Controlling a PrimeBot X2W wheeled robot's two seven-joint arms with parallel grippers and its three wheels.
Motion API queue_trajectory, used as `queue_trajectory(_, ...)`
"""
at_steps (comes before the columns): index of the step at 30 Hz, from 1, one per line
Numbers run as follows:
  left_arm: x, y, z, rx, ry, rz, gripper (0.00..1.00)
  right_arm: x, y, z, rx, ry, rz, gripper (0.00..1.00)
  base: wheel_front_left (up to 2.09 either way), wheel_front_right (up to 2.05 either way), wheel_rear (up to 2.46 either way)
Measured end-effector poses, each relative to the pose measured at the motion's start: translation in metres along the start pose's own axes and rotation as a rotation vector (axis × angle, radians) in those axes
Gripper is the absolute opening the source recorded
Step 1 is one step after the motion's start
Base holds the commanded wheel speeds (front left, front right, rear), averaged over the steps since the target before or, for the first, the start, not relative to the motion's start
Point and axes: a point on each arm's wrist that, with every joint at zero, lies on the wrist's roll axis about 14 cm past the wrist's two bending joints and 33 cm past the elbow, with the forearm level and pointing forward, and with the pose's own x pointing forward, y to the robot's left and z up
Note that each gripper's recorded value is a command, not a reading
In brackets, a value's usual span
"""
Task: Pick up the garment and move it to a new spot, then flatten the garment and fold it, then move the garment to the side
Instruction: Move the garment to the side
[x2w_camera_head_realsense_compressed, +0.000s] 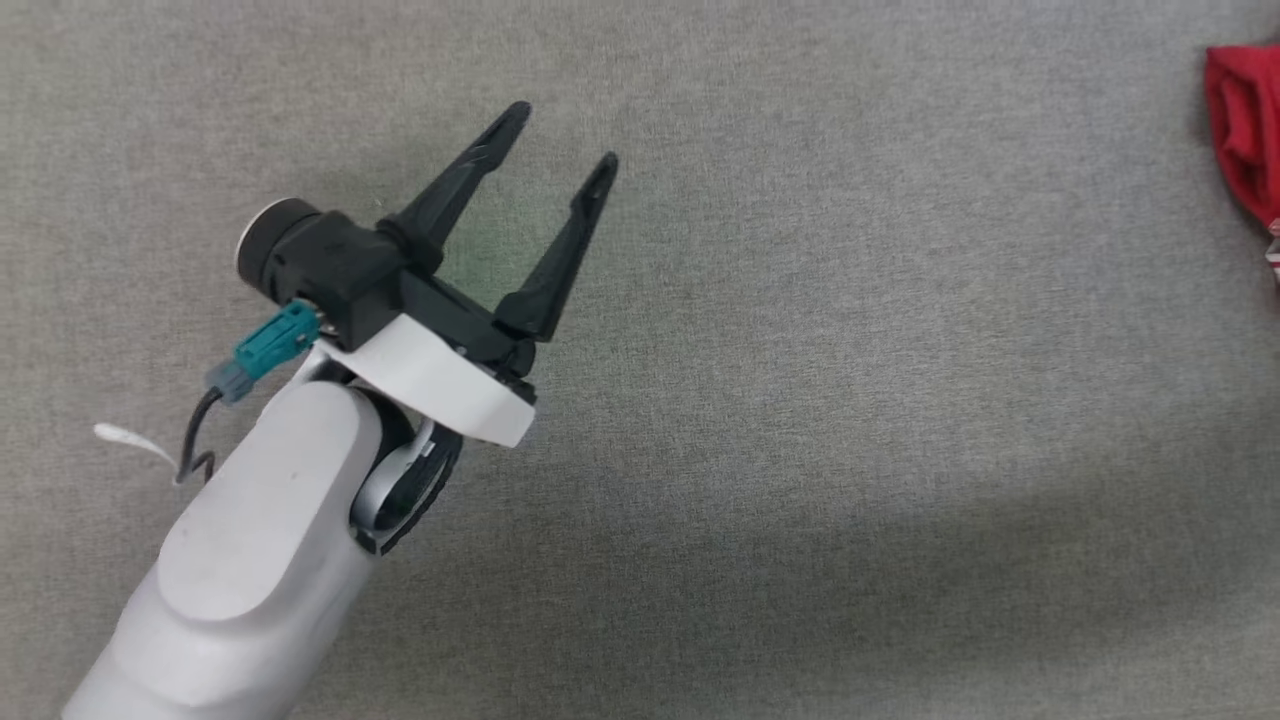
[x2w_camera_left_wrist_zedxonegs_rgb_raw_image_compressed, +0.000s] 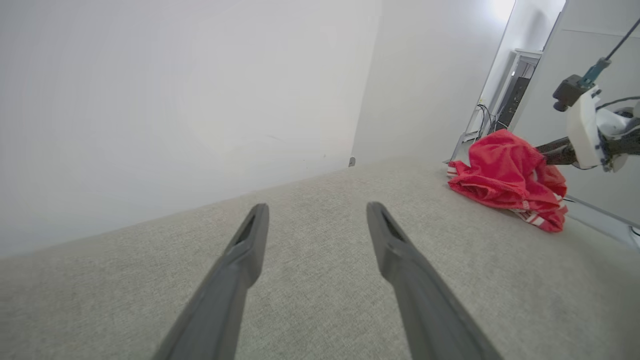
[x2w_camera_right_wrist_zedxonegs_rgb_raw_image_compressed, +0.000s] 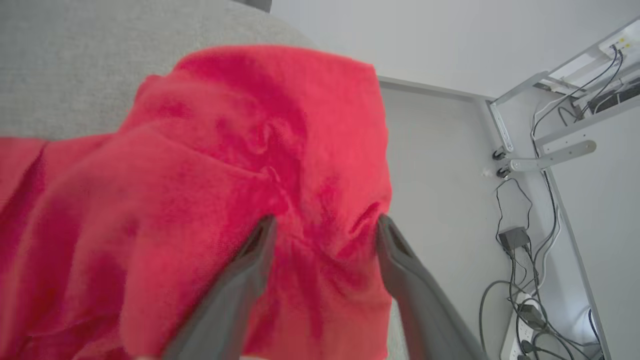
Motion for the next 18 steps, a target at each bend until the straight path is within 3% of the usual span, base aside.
queue_trajectory(9,-0.021,0.01,0.023,0.0,-0.042,0.075,1.0,-0.025,-0.003,0.042,0.049,-0.172,0.024,1.0,0.0,0.0,0.0)
queue_trajectory(18,-0.06,0.029,0.051,0.022,-0.084,0.2,1.0,-0.065,0.038,0.075,0.181,-0.392,0.163,1.0,0.0,0.0,0.0)
